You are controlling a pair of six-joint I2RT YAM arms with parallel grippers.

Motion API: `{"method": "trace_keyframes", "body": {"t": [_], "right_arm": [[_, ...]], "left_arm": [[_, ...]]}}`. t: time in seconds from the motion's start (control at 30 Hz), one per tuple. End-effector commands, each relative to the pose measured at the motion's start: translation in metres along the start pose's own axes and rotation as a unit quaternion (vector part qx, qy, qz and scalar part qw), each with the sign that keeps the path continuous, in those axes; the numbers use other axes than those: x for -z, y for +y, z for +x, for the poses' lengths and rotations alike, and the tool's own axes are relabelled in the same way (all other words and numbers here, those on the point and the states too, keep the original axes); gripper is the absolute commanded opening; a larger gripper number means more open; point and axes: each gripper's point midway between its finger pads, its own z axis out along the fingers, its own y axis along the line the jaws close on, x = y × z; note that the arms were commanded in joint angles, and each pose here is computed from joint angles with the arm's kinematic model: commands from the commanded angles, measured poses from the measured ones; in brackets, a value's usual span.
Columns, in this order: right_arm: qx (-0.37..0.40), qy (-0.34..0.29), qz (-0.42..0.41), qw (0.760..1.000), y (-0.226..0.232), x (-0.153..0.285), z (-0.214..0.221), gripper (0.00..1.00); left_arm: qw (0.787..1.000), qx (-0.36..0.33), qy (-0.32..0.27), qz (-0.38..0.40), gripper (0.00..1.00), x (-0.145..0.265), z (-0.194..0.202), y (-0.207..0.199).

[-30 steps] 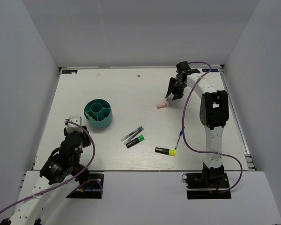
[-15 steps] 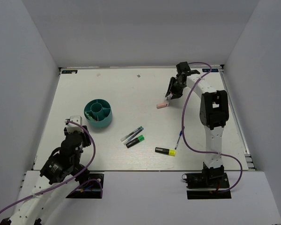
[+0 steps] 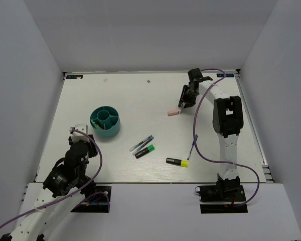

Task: Sort the stationery into containers
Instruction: Pick up the stapler from the center of the board.

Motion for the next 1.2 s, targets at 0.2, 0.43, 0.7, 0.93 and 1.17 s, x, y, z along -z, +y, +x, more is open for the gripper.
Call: {"method": "trace_keyframes", "body": {"t": [0.2,0.43,0.7,0.93,1.17], "right_arm": [[0.0,0.011,0.009,1.0,-0.008,-0.017,0.006,0.3],[0.014,0.003,-0.017,1.0,0.004,-0.001,0.002,0.01],[0.125,-0.026,-0.118,0.985,0.06,0.057,-0.012,0.0],[0.397,-0.116,-0.198,0.889,0.142,0.143,-0.017,0.0],[0.579,-0.221,-0.237,0.748,0.244,0.194,0.032,0.0]], "left_arm": [[1.0,-0.003,0.001,-0.007,0.56,-0.002,0.001,0.002],[1.0,-0.002,0.0,-0.005,0.56,-0.002,0.001,0.001],[1.0,0.001,-0.004,-0.008,0.56,-0.001,0.0,0.003],[0.999,0.015,-0.02,-0.027,0.56,0.001,-0.005,0.011],[0.995,0.045,-0.055,-0.071,0.56,0.008,-0.012,0.032]]}}
